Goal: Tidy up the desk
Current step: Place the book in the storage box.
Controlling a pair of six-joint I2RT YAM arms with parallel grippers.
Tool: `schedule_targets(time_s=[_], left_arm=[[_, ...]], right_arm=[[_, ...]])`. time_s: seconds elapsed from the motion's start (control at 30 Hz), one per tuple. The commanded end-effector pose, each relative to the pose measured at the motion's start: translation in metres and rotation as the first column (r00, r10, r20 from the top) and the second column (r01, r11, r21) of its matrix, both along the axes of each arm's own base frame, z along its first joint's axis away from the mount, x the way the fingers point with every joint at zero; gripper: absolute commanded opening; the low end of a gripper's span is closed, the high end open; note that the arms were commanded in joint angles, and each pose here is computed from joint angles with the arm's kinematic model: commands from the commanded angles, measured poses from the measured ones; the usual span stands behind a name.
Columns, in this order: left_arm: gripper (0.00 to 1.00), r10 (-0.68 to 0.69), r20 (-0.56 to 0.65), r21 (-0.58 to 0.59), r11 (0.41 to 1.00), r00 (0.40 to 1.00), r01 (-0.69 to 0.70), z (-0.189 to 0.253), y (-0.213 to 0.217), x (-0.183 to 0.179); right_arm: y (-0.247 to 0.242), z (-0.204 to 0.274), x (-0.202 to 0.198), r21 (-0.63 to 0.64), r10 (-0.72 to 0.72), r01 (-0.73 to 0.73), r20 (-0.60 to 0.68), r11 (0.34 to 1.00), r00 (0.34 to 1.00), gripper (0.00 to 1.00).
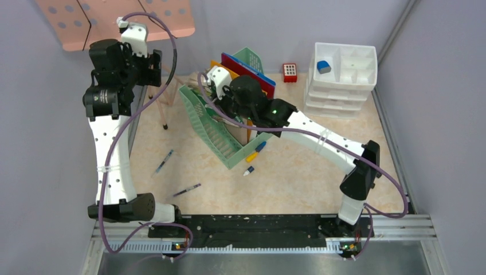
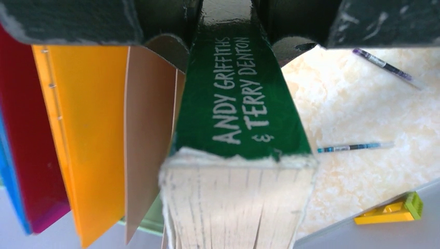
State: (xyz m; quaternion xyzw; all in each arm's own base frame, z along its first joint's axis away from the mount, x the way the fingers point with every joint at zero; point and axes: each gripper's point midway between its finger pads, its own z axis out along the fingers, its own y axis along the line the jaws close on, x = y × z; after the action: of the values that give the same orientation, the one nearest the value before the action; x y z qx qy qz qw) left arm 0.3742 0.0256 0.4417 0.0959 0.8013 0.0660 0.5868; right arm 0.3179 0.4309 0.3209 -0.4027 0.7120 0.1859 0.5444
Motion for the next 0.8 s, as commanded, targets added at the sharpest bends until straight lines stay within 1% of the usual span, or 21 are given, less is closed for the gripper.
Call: schedule_targets(time_s=[0.0, 0.1, 0.27, 0.47, 0.6, 0.77], left_arm=[[0.86, 0.020, 0.065, 0.018, 1.000, 0.998, -0.022, 0.018, 0.005, -0.007], [0.86, 0.025, 0.068, 0.019, 0.999, 0.997, -0.026, 0.018, 0.006, -0.006], [0.86, 0.048, 0.081, 0.010, 0.999, 0.996, -0.049, 0.022, 0.008, -0.008], [0.86, 0.056, 0.097, 0.017, 0.998, 0.994, -0.058, 0.027, 0.010, -0.015], [0.86, 0.059, 0.103, 0.031, 0.998, 0.993, -0.062, 0.028, 0.011, -0.020], [0.86, 0.061, 0.105, 0.035, 0.997, 0.993, -0.065, 0.027, 0.012, -0.023]], right_arm=[[-0.010, 0.118, -0.019, 0.196, 0.011, -0.048, 0.183, 0.979, 0.983, 0.00], [-0.004, 0.117, -0.024, 0.199, 0.019, -0.055, 0.179, 0.979, 0.984, 0.00], [0.011, 0.096, -0.026, 0.197, -0.013, -0.015, 0.139, 0.980, 0.990, 0.00], [0.016, 0.085, -0.009, 0.190, -0.108, 0.079, 0.150, 0.979, 0.983, 0.00], [0.019, 0.085, -0.003, 0.200, -0.131, 0.101, 0.145, 0.975, 0.981, 0.00], [0.029, 0.071, 0.002, 0.202, -0.144, 0.120, 0.107, 0.972, 0.984, 0.00]])
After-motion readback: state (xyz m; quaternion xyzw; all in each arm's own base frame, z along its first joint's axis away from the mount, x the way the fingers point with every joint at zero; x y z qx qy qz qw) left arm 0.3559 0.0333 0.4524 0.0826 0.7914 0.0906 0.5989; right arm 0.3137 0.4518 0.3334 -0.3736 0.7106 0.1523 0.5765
